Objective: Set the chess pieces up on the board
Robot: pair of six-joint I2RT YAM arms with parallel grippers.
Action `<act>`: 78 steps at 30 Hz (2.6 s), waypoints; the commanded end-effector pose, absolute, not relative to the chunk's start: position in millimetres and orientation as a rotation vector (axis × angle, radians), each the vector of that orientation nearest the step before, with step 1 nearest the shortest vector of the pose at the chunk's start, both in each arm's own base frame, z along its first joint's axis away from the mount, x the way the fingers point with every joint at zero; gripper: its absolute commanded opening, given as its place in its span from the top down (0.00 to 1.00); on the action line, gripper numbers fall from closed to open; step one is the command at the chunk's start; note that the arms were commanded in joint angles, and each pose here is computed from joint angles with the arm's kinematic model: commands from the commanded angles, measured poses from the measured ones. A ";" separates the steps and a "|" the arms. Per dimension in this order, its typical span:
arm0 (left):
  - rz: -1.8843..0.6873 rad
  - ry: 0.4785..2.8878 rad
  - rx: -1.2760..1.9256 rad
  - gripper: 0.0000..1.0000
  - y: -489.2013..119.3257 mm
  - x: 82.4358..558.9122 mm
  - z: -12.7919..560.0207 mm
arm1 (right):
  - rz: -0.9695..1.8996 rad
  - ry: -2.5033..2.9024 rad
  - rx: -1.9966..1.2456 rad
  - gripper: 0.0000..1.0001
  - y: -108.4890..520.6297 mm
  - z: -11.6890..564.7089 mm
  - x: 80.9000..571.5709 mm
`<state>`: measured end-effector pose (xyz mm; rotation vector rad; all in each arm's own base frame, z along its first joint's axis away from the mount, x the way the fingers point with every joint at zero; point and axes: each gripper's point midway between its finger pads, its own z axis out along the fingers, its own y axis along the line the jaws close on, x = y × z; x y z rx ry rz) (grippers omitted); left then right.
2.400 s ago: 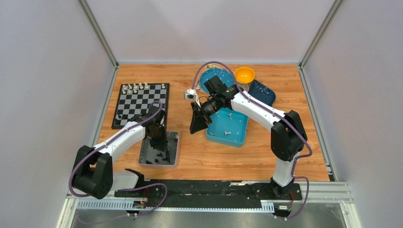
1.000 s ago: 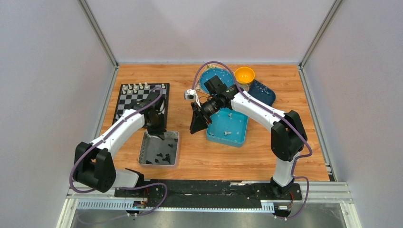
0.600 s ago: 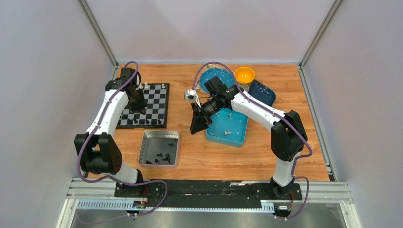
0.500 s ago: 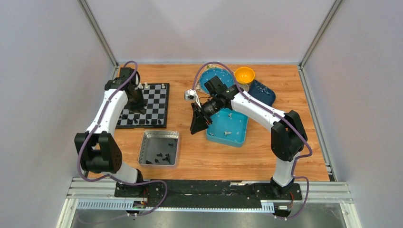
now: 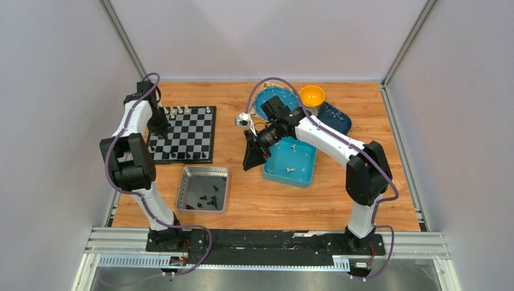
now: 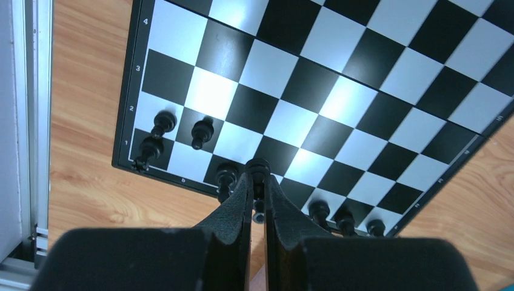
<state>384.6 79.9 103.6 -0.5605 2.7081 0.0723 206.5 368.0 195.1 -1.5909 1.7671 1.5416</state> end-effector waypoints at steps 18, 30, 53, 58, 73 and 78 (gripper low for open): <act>0.109 2.785 -0.576 0.92 104.4 390.1 66.3 | 1.551 1.712 -1.599 0.69 370.9 207.6 211.8; 0.088 2.832 -0.582 0.91 100.3 381.4 56.5 | 1.553 1.711 -1.601 0.69 371.0 207.3 211.8; 0.076 2.859 -0.603 0.74 100.0 383.7 57.3 | 1.558 1.711 -1.608 0.69 370.8 205.2 210.5; 0.078 2.848 -0.604 0.71 101.3 388.1 64.3 | 1.557 1.708 -1.611 0.69 370.5 205.6 210.2; 0.070 2.783 -0.590 0.72 101.6 394.6 86.7 | 1.564 1.706 -1.610 0.69 369.6 206.2 209.3; 0.065 2.768 -0.575 0.73 102.0 396.4 91.7 | 1.568 1.704 -1.610 0.69 369.9 206.5 209.2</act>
